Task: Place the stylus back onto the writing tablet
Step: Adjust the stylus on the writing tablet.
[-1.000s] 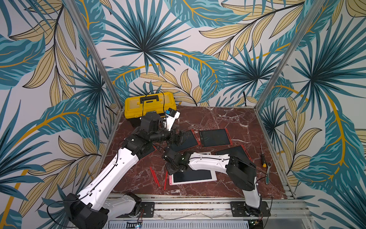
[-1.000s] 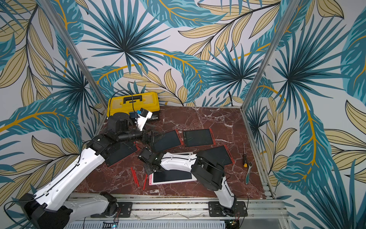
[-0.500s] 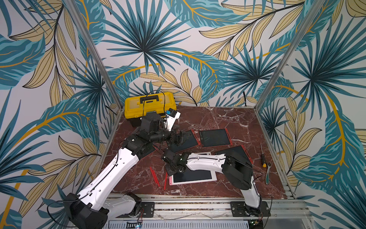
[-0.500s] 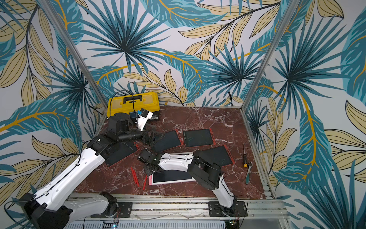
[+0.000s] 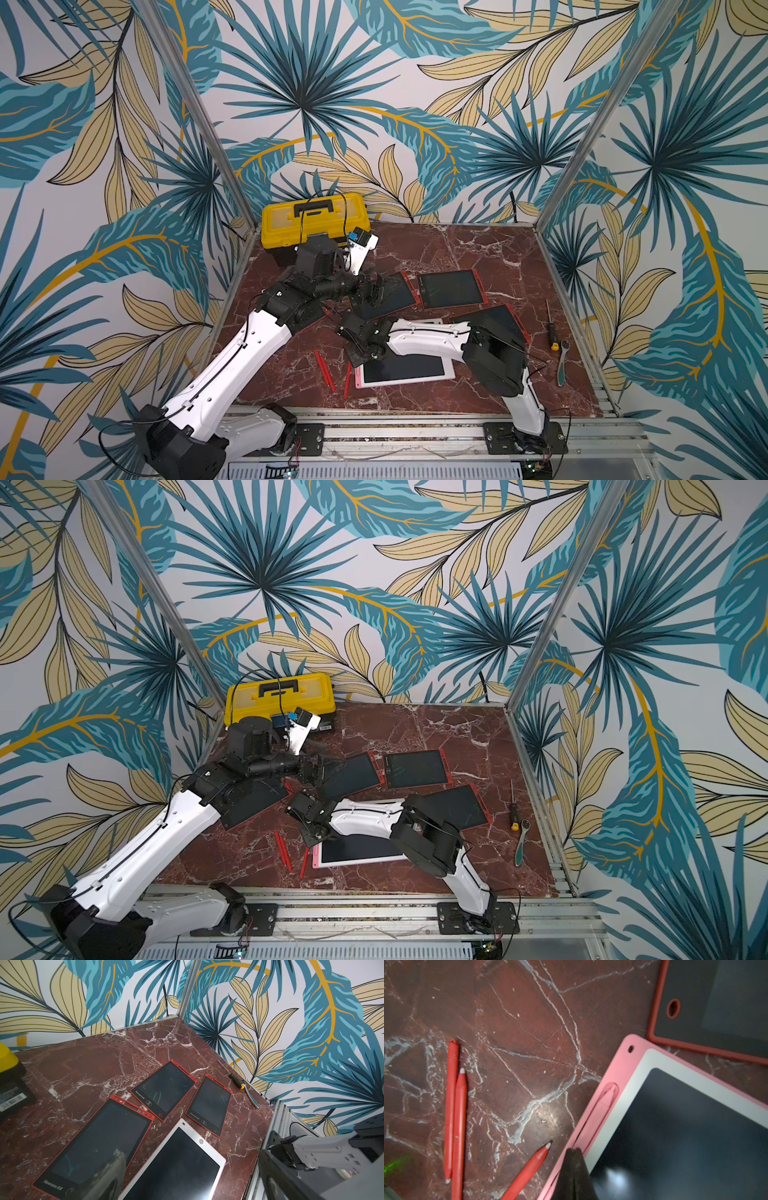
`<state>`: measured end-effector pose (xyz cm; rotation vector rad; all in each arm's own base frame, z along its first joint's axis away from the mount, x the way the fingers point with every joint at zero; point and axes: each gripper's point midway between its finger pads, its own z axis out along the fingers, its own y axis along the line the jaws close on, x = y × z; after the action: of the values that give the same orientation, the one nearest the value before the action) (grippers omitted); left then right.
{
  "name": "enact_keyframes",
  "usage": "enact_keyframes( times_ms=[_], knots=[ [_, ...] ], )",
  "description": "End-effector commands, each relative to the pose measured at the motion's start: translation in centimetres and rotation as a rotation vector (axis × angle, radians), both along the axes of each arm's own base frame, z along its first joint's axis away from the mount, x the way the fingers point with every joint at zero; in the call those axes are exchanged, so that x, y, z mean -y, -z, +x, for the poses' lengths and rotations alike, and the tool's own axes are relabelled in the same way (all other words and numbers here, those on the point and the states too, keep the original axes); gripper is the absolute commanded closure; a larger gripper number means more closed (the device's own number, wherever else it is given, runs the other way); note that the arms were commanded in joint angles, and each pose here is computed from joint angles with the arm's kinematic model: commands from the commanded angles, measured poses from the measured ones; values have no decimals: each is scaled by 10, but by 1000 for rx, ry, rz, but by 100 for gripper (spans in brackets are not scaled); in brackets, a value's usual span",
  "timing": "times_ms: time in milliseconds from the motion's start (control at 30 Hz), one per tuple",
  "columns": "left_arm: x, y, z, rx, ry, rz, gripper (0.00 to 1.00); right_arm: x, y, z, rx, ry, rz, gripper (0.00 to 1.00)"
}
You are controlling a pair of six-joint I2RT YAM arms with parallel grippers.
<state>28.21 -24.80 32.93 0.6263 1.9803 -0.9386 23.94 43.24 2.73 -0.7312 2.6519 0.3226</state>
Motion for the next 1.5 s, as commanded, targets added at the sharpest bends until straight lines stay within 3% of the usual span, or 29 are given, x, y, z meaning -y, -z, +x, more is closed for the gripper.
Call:
enact_keyframes(
  times_ms=[0,233,533,800,1167,1467],
  knots=[
    [-3,0,-5,8,-2,7,0,20,31,-9,-51,-8,-120,100],
    [-3,0,-4,7,-5,11,0,31,41,-9,-69,-3,-221,100],
    [-8,-5,-4,24,-28,28,0,31,49,-14,-95,1,-218,100],
    [-10,-19,-5,54,-28,28,0,7,13,-2,-33,-6,-97,100],
    [-12,-30,-10,70,-27,19,0,20,18,8,-27,42,-189,100],
    [-16,-34,-8,78,-58,17,0,11,-12,22,12,51,-92,100]
  ],
)
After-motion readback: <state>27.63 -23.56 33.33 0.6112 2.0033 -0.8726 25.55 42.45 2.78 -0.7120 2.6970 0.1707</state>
